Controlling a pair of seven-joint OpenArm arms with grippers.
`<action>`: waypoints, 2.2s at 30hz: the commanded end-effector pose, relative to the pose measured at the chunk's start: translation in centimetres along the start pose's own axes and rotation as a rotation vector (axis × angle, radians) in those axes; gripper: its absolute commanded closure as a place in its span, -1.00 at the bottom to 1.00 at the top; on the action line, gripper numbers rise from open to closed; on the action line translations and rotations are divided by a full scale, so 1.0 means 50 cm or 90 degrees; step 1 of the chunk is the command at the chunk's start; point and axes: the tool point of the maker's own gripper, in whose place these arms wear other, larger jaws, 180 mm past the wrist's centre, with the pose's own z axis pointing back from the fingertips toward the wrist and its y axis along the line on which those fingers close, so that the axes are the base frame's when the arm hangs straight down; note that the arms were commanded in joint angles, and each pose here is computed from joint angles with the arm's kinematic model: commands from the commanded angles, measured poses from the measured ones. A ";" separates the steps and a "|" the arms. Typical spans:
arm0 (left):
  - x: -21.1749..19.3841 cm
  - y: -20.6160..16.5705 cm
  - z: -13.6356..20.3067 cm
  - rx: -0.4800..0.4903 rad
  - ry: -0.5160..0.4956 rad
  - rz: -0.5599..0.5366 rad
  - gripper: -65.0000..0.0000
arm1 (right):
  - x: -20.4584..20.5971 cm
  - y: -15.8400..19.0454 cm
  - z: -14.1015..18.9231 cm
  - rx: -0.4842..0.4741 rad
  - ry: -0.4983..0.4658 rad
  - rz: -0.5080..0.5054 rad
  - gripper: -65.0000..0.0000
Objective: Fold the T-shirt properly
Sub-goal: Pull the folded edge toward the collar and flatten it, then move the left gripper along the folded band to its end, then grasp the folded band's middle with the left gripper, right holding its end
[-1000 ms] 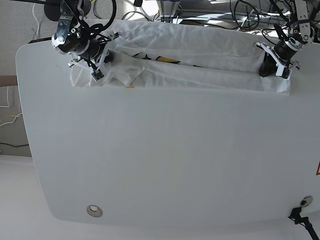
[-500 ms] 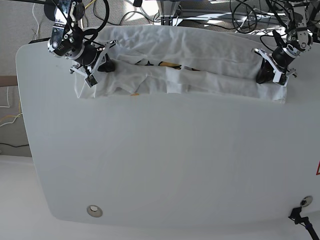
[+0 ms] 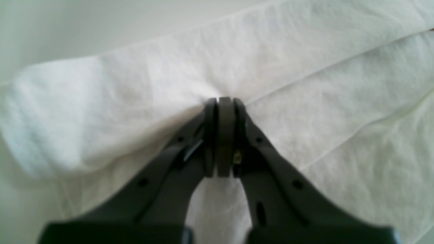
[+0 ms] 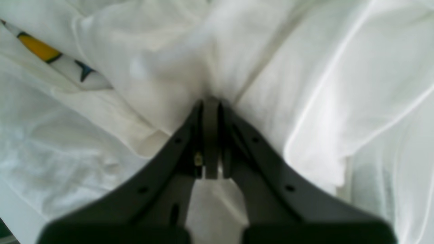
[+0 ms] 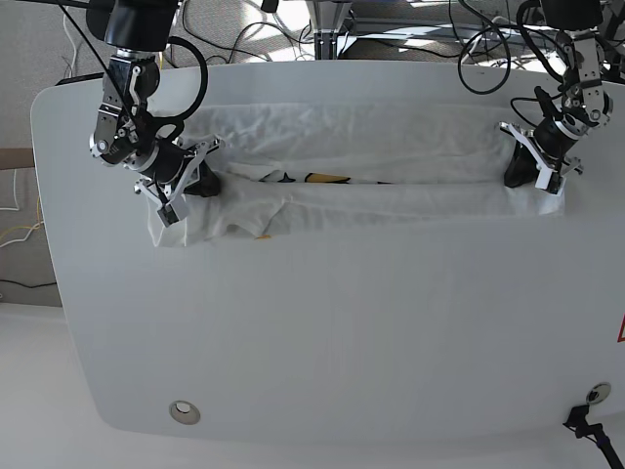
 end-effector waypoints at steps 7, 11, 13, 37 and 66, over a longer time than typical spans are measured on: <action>0.025 0.029 -0.005 0.020 0.018 -0.028 1.00 | -0.056 -0.031 -0.006 -0.034 0.083 0.001 1.00; 0.031 0.047 0.005 0.027 0.020 -0.040 0.66 | -0.056 -0.031 -0.005 -0.035 0.082 0.000 1.00; 0.041 0.068 0.016 0.047 0.009 -0.036 0.41 | -0.051 -0.032 -0.006 -0.036 0.079 0.001 1.00; 0.033 0.179 0.105 0.072 0.006 0.220 -0.92 | -0.045 -0.027 -0.010 -0.031 0.074 0.001 1.00; 0.089 0.033 0.033 -0.035 -0.018 0.164 0.98 | -0.047 -0.025 -0.011 -0.030 0.075 -0.001 1.00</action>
